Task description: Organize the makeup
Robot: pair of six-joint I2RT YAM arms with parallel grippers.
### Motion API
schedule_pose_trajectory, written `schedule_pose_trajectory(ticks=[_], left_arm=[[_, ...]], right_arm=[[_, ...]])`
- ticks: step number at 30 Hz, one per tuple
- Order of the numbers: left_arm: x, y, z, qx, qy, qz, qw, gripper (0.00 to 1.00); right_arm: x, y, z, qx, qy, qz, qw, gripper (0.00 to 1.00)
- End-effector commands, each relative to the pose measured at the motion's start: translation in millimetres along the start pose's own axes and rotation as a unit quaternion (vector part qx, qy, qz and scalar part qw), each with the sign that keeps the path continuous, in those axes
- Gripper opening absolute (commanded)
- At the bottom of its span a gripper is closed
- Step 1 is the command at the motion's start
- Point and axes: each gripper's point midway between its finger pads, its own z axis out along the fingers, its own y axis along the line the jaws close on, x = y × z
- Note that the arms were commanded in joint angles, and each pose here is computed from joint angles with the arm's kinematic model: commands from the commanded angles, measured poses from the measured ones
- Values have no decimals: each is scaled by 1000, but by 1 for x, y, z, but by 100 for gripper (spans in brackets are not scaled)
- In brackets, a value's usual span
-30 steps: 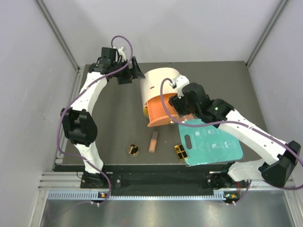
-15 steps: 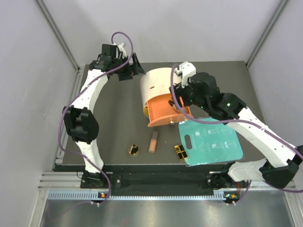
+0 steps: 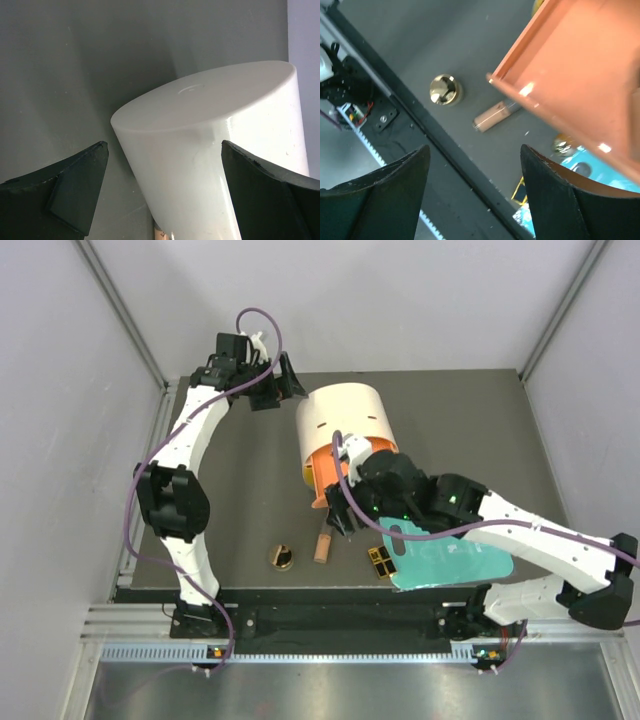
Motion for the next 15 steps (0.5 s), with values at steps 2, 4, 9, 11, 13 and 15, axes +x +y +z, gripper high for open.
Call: schedule_pose_trajectory(ticks=[2,4,9,11,13,15], left_arm=[[-11,-4,-10,-9,-25,24,999,99],[-11,-2,-10,-13,-24,29,999,99],[-6,9,-7,-34,-16,32,999,99],[-3,12,-6,-37,-12,35,999,99],[-1,14,-6,-41,-7,36,998,99],[2,14,-7,-41,-3,37,998,99]], right_arm=[[25,25,14,-41,8,55,998,73],[41,26,23,-46,20,69,996,73],[68,27,45,-55,26,95,994,73],[68,29,54,-58,10,112,992,73],[80,24,64,-47,11,121,991,73],[86,27,73,-44,-3,125,991,73]])
